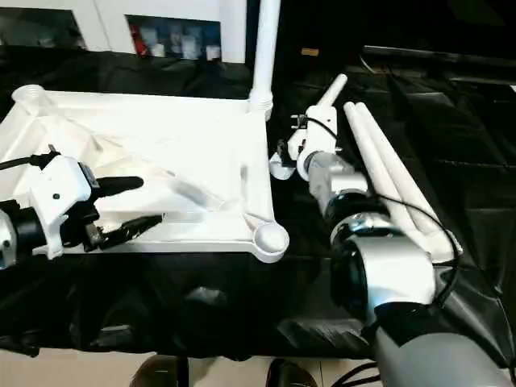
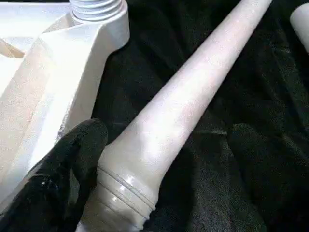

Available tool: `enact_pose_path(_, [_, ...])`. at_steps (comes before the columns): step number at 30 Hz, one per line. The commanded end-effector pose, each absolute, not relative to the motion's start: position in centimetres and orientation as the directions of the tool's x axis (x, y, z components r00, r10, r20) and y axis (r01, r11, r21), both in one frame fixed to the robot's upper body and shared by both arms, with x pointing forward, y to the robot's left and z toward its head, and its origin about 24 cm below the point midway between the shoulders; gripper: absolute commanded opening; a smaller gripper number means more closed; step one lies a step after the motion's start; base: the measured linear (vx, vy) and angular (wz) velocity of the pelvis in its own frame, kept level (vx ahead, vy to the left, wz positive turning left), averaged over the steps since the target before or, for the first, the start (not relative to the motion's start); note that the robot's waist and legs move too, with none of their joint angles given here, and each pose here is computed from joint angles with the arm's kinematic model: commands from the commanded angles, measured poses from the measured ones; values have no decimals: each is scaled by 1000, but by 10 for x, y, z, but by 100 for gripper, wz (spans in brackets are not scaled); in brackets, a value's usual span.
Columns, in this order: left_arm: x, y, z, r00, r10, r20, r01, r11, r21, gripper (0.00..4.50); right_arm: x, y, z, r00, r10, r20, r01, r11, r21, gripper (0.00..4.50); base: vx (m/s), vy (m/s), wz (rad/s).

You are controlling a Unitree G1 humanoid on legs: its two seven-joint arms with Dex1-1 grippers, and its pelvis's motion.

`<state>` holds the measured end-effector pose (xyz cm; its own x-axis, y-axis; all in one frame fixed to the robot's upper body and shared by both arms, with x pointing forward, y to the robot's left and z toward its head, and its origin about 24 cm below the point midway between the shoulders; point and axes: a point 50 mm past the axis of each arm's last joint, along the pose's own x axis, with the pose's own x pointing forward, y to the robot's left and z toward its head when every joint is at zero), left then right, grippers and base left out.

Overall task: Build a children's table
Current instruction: Rotate leg to tighten

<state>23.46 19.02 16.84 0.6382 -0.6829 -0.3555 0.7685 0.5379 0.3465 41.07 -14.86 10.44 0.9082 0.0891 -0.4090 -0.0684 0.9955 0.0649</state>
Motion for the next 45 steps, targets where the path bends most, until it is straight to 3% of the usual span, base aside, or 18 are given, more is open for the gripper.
enact_pose_path(1, [233, 186, 172, 615, -700, -363, 786, 508, 353, 339, 398, -159, 77, 838, 56, -542, -37, 998, 46, 450, 0, 0, 0])
enact_pose_path(5, [233, 186, 174, 594, -709, -380, 802, 486, 347, 339, 395, -169, 74, 808, 58, -586, -7, 996, 90, 450, 0, 0, 0])
enact_pose_path(11, [237, 185, 177, 584, -713, -387, 808, 469, 356, 339, 394, -169, 74, 808, 98, -581, 100, 949, 299, 450, 0, 0, 0])
enact_pose_path(15, [238, 184, 177, 580, -716, -388, 812, 466, 352, 339, 391, -177, 69, 794, 65, -605, 80, 974, 210, 450, 0, 0, 0])
enact_pose_path(16, [238, 184, 177, 578, -718, -389, 813, 464, 352, 344, 390, -179, 68, 789, 60, -612, 76, 978, 194, 432, 0, 0, 0])
enact_pose_path(26, [244, 177, 174, 551, -745, -376, 830, 445, 335, 347, 389, -185, 67, 788, 42, -614, 92, 978, 186, 366, 0, 0, 0])
enact_pose_path(32, [246, 171, 167, 529, -765, -367, 845, 433, 314, 347, 389, -192, 67, 789, 15, -614, 104, 982, 157, 299, 0, 0, 0])
enact_pose_path(35, [253, 167, 163, 539, -767, -347, 837, 443, 320, 347, 388, -195, 66, 793, 11, -609, 89, 987, 134, 293, 0, 0, 0])
enact_pose_path(45, [280, 146, 154, 553, -796, -245, 821, 473, 320, 347, 390, -210, 74, 828, 14, -561, 119, 972, 200, 275, 0, 0, 0])
